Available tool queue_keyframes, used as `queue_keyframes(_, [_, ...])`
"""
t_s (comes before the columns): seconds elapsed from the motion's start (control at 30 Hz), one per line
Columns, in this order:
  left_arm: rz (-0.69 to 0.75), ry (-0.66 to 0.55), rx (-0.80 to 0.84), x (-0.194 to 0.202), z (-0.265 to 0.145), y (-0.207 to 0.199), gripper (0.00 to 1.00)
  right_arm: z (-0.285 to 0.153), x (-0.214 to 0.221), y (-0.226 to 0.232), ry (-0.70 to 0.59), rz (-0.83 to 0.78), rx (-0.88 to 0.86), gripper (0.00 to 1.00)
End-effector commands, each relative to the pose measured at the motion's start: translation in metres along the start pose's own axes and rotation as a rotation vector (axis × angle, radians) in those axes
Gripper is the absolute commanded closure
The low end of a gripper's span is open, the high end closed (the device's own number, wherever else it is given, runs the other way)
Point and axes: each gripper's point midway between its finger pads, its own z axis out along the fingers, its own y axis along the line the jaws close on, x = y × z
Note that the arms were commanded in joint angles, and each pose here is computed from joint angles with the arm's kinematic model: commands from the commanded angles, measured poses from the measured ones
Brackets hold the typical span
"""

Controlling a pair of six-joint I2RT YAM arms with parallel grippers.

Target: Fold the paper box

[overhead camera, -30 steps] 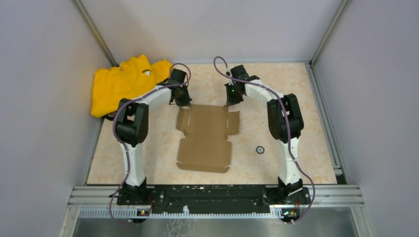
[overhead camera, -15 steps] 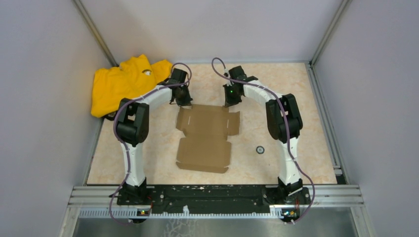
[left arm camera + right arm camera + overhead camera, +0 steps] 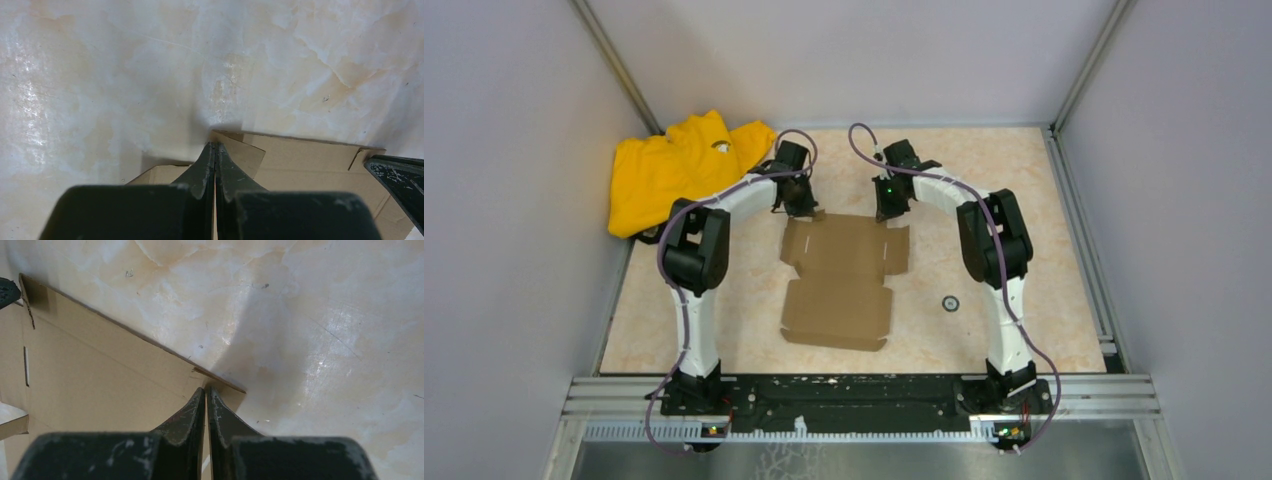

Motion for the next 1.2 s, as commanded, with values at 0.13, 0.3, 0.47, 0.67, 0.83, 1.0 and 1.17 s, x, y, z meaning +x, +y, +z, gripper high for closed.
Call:
queue_keyframes(0.13, [0.008,0.010,0.027,0.005,0.008,-0.018,1.00,0.016,0.019,0.004,0.034,-0.003,-0.002,0.95])
queue_keyframes(0.3, [0.014,0.033,0.017,0.016,0.013,-0.017,1.00,0.018,0.024,0.003,0.040,-0.003,0.000,0.95])
queue_keyframes(0.47, [0.022,0.049,0.009,0.028,0.017,-0.016,1.00,0.020,0.031,-0.001,0.051,0.001,0.011,0.95])
queue_keyframes(0.67, [0.031,0.066,-0.002,0.041,0.021,-0.015,1.00,0.020,0.035,-0.005,0.056,0.003,0.029,0.95])
queue_keyframes(0.83, [0.035,0.074,0.009,0.048,0.026,-0.015,1.00,0.021,0.037,-0.009,0.064,0.003,0.050,0.95])
queue_keyframes(1.0, [0.067,0.025,0.086,0.022,0.016,-0.035,1.00,0.013,0.024,-0.005,0.045,-0.013,0.048,0.95])
queue_keyframes(1.17, [0.071,-0.094,0.161,-0.040,-0.034,-0.053,0.93,-0.036,-0.028,0.009,-0.088,-0.058,0.057,0.84])
